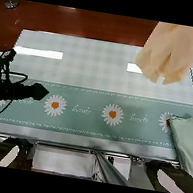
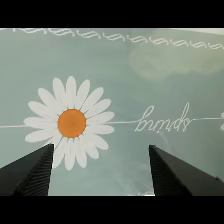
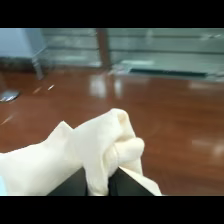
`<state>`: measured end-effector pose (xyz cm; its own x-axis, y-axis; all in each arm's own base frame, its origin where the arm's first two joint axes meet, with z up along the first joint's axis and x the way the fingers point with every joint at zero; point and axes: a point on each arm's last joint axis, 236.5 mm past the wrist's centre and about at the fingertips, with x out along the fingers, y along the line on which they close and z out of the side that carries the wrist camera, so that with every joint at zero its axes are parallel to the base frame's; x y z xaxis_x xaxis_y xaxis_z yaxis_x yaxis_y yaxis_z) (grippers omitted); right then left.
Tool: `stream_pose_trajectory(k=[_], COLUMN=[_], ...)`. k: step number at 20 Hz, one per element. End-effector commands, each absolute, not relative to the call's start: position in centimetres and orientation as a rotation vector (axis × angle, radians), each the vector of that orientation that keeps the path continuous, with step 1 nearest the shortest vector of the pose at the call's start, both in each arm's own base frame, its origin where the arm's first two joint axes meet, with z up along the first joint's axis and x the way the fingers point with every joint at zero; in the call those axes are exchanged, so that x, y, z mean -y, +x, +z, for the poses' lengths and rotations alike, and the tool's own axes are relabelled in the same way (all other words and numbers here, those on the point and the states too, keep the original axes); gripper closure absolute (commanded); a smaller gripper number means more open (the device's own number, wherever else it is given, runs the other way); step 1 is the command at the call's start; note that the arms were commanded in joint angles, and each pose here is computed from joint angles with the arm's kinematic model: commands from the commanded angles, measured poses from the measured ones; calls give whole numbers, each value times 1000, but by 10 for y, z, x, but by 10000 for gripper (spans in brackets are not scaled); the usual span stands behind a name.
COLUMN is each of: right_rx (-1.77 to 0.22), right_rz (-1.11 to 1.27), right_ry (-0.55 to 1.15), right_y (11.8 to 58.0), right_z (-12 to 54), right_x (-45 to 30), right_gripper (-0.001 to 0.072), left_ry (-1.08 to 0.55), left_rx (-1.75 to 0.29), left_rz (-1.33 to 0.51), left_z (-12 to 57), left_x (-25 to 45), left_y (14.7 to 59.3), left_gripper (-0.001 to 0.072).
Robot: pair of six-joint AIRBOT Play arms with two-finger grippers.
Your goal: Fold the shirts.
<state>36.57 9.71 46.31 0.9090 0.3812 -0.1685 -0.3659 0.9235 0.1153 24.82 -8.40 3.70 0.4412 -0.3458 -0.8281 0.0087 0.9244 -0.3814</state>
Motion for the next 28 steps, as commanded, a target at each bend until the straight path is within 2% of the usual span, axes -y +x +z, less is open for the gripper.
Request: stream_pose_trajectory(k=[1, 7, 10, 12, 13, 14, 16, 18, 20, 22, 23, 25, 28], right_rx=[-418, -923, -1149, -1253, -1283, -1297, -1294, -1276, -1250, -1245, -1246, -1249, -1277], right_rz=[591, 754, 781, 822, 832, 852, 861, 805, 645, 380, 259, 77, 16], right_ry=[38, 47, 52, 85, 146, 203, 242, 244, 219, 146, 153, 286, 502], right_y=[338, 335, 315, 298, 296, 296, 314, 349, 378, 386, 380, 352, 301], right_z=[398, 178, 71, 24, 11, 8, 23, 53, 78, 85, 82, 57, -1], right_x=[-166, -286, -345, -385, -401, -410, -395, -338, -241, -122, -73, -3, 11], right_gripper=[686, 686, 686, 683, 489, 66, 91, 92, 92, 92, 92, 93, 94], left_ry=[-369, -391, -402, -399, -394, -385, -347, -341, -325, -310, -328, -400, -510], left_rx=[-1056, -1062, -1078, -1100, -1115, -1131, -1159, -1182, -1209, -1291, -1347, -1425, -1512], left_rz=[-227, -221, -213, -219, -226, -237, -271, -276, -262, -268, -266, -358, -466], left_z=[39, 39, 36, 30, 27, 24, 17, 13, 8, 0, -6, -21, -44], left_x=[86, 87, 88, 90, 93, 97, 103, 105, 97, 90, 89, 110, 138], left_y=[255, 254, 255, 254, 254, 253, 250, 248, 243, 227, 216, 196, 169], left_gripper=[6, 6, 6, 6, 6, 6, 5, 6, 6, 6, 6, 6, 7])
